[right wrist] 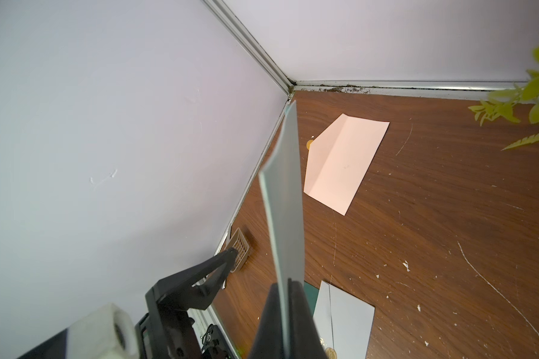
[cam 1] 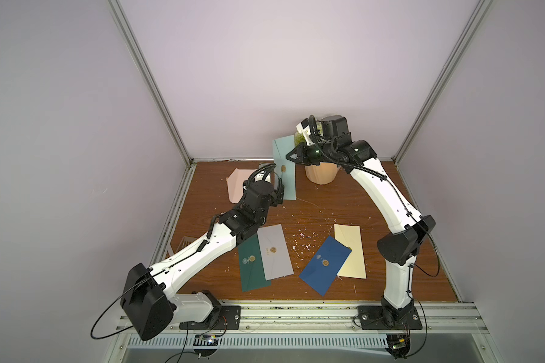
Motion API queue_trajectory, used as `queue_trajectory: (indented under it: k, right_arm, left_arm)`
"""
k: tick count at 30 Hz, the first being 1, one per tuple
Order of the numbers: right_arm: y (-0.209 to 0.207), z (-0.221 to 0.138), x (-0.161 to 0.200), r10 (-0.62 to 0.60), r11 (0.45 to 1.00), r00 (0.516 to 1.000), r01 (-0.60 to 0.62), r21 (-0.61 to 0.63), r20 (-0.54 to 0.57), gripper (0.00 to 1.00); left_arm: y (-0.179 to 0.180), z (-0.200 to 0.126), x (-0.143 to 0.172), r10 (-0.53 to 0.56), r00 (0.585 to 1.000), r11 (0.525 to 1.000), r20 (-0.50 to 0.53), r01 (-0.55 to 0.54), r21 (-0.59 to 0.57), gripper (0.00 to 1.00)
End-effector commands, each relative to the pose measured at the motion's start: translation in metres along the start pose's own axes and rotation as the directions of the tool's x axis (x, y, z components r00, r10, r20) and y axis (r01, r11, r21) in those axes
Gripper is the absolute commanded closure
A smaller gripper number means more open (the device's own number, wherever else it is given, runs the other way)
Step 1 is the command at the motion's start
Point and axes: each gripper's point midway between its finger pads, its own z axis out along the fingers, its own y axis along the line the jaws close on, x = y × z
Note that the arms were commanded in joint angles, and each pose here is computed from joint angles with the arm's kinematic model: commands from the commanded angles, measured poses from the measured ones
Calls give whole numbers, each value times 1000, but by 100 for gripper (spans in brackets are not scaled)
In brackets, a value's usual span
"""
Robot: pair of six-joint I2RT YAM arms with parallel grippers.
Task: Open the envelope
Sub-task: Open the envelope flap on the envelope.
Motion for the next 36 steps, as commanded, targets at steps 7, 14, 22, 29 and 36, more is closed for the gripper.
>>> queue_trajectory:
  k: [7, 14, 22, 29, 36]
  right_arm:
    - [26, -17, 0, -18, 998, 1000, 18, -65, 2, 100]
    - [27, -17, 1, -19, 997, 1000, 18, -70, -2, 100]
    - [27, -16, 2, -18, 997, 1000, 17, -74, -5, 100]
    - [30, -16, 3, -16, 996, 1000, 15, -89, -13, 100]
    - [32, -18, 7, -20, 996, 1000, 18, -89, -24, 100]
  left_arm:
    - [5, 5, -22, -33, 998, 997, 47, 36, -68, 9]
    - [1, 8, -28, -32, 998, 998, 61, 36, -57, 9]
    - [1, 8, -33, -23, 997, 998, 74, 28, -62, 9]
    - [6, 7, -34, -28, 996, 996, 86, 36, -86, 6]
    - [5, 10, -40, -19, 996, 995, 92, 28, -95, 5]
